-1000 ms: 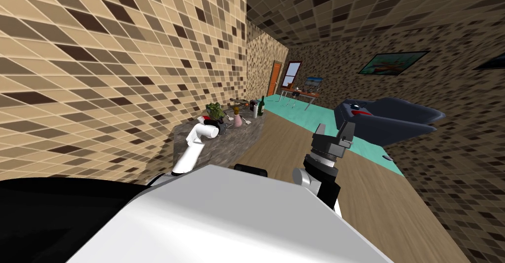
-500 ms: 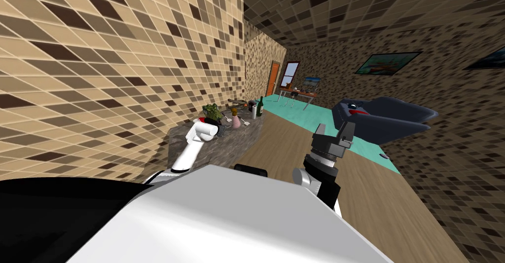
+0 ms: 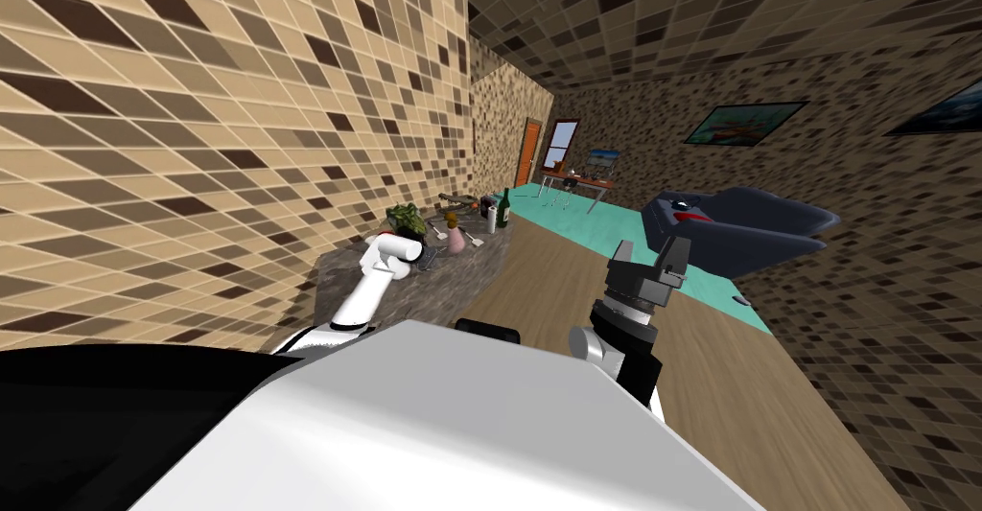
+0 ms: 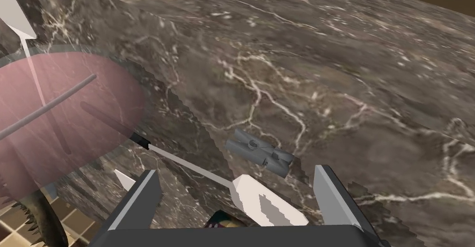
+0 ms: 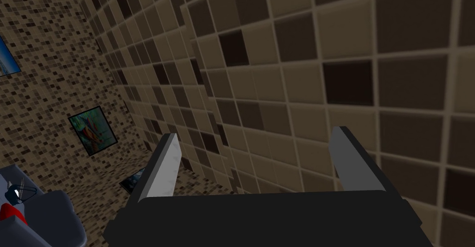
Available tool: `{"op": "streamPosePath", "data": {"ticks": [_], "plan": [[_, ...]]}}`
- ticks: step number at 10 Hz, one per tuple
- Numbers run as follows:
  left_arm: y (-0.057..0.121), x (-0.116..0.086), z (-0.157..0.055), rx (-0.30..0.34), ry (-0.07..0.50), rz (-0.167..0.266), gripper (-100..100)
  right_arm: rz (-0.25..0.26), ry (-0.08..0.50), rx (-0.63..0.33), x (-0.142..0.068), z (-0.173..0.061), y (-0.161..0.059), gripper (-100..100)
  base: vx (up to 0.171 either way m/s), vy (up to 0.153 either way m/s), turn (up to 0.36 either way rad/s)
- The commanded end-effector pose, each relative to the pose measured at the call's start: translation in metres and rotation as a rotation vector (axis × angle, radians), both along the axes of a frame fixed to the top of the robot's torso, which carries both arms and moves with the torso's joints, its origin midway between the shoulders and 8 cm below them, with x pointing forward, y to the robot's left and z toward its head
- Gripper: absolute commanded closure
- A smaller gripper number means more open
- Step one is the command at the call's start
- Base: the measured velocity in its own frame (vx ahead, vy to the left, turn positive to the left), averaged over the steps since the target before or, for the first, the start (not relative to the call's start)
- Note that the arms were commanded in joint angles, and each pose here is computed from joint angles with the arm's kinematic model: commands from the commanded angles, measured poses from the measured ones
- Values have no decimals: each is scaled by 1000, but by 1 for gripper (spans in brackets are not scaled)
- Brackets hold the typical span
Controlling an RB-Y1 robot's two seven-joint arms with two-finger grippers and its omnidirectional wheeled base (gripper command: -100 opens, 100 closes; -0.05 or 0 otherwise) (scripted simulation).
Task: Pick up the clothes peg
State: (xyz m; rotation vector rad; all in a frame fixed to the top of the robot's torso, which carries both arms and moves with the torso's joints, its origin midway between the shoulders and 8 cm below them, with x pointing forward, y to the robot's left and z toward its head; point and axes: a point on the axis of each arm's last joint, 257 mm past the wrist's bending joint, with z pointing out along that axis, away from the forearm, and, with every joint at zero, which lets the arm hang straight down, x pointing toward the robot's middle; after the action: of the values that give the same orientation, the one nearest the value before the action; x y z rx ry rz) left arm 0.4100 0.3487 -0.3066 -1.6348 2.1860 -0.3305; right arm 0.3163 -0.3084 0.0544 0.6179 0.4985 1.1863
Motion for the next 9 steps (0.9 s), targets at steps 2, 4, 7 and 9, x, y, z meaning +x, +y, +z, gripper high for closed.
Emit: {"op": "streamPosePath", "data": {"ticks": [2,4,7,9], "plan": [[5,-17,-8,-7,85,6,-100,0,0,0,0,0,0,0,58,4,-34],[8,-28,-12,-11,140,10,-100,0,0,0,0,0,0,0,54,6,-36],[12,-40,-15,-15,196,14,-100,0,0,0,0,0,0,0,52,0,-25],[17,-58,-19,-22,275,21,-100,0,0,0,0,0,0,0,63,6,-41]]}}
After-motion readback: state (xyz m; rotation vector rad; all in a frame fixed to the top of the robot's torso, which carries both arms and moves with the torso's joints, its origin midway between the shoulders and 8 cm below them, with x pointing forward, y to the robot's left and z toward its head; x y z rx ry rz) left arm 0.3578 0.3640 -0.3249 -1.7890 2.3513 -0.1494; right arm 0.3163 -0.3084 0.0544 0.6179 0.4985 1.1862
